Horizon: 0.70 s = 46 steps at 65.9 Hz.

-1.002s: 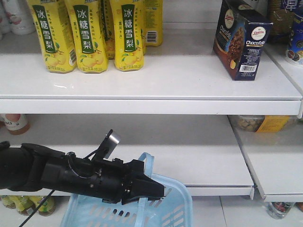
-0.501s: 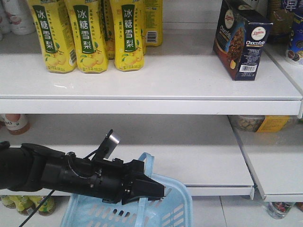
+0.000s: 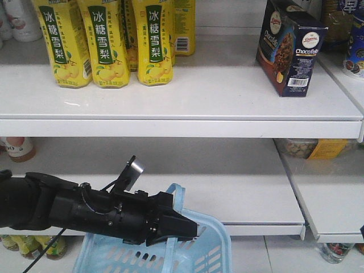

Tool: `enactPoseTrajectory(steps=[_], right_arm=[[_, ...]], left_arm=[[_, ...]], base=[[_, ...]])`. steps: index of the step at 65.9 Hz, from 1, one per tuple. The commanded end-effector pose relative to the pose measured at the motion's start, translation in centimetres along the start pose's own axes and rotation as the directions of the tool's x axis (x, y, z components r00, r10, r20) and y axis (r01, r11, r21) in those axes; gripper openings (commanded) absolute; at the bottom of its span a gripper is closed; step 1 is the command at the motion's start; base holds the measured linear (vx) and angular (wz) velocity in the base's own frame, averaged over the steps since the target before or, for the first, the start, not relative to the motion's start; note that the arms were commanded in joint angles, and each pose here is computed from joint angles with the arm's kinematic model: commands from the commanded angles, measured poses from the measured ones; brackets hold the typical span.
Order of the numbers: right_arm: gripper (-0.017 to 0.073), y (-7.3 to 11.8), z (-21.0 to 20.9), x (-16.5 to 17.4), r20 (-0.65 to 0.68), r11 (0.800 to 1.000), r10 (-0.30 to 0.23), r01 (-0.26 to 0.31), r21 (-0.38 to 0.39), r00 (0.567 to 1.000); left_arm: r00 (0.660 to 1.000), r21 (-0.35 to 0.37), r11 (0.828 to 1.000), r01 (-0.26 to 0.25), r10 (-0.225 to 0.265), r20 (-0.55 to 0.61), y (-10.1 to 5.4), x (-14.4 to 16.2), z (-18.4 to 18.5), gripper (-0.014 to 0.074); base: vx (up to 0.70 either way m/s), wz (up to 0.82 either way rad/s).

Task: Left arm holds basket, right arm returns cookies
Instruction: 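Withdraw the right gripper from the shelf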

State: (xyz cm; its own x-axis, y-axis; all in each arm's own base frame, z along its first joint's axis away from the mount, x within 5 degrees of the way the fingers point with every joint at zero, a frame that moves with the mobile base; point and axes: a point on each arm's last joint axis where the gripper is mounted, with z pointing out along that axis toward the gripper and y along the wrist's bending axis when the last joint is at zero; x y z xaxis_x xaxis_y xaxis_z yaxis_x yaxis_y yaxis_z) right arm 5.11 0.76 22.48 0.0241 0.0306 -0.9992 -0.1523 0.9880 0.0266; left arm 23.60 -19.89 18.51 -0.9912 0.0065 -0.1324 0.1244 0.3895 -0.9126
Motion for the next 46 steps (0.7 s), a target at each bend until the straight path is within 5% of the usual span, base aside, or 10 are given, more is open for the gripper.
enactPoseTrajectory(steps=[1,11,46], right_arm=[[0.0302,0.07,-0.22,-1.67,0.111,1.0,0.003,-0.002,-0.004,0.994],[-0.0016,0.06,-0.22,-1.64,0.107,1.0,0.003,-0.003,-0.004,0.994],[-0.0008,0.06,-0.22,-1.62,0.105,1.0,0.003,-0.003,-0.004,0.994]], left_arm=[[0.997,0.096,0.993,-0.073,0.07,0.038,-2.56,-0.43,-0.8,-0.0006],[0.997,0.096,0.993,-0.073,0.07,0.038,-2.56,-0.43,-0.8,-0.0006],[0.997,0.095,0.993,-0.073,0.069,0.039,-2.56,-0.44,-0.79,-0.0006]], base=[[0.0,0.0],[0.0,0.0],[0.0,0.0]])
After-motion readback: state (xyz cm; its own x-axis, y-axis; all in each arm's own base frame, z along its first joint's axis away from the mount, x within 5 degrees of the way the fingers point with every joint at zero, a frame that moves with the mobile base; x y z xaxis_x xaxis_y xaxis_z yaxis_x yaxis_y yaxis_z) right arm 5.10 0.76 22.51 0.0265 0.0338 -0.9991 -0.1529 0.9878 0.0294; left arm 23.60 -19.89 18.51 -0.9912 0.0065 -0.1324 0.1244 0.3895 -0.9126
